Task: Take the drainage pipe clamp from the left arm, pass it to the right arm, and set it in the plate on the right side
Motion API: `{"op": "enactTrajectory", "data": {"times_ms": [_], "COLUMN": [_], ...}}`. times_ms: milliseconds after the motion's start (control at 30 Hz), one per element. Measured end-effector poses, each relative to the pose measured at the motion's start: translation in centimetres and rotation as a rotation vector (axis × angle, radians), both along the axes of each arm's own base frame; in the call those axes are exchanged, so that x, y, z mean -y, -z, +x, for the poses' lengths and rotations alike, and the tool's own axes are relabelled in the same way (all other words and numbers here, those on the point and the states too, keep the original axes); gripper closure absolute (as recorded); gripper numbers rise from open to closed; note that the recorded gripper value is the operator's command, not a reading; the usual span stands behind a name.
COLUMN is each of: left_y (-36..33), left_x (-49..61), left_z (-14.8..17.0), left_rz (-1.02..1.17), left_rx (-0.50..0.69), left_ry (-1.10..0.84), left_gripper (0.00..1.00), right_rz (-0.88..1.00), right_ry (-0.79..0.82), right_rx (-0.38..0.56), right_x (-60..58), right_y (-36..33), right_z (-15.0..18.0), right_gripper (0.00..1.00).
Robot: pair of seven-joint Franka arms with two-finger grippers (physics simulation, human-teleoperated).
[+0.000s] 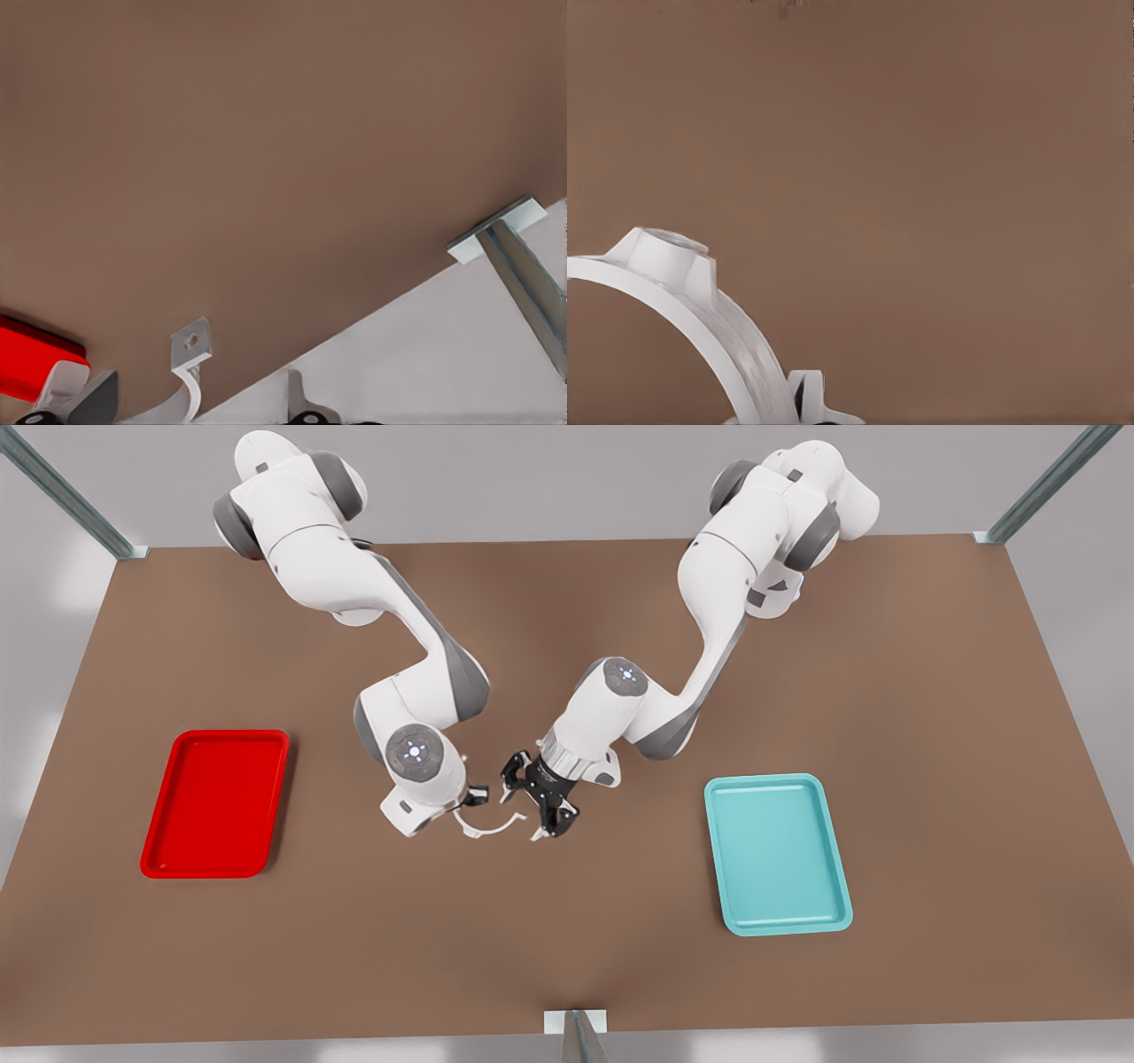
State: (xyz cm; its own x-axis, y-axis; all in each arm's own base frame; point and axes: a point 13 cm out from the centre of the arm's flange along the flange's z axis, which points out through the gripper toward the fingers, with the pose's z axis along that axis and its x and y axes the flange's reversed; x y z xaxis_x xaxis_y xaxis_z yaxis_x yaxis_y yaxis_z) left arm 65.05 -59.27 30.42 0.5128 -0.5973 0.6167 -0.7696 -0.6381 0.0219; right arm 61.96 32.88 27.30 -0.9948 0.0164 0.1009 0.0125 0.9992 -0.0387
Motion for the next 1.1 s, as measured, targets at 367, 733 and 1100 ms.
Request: {"op": "enactTrajectory", "data": {"times_ms": [367,733,1100], "left_y": [-0.2,-14.5,-9.5], "left_x": [-25.9,-52.3,-52.7], "left_z": [9.6,-0.3,-1.3], "left_rz": [0.058,0.654,0.701], "left_rx": [-0.271,-0.059,0.026], "left_ry": [-0.094,0.688,1.452], "left_gripper": [0.0,0.0,0.0], "right_rz": [-0.012,0.049,0.153], "right_ry": [0.113,0.165,0.133], "right_rx": [-0.041,-0.013,-0.008], "right_x": [13.5,35.3,49.6], "right_y": [0.8,7.2,11.1], "right_z": [1.4,-1.0,-5.2], "right_gripper": [0.79,0.79,0.79]}}
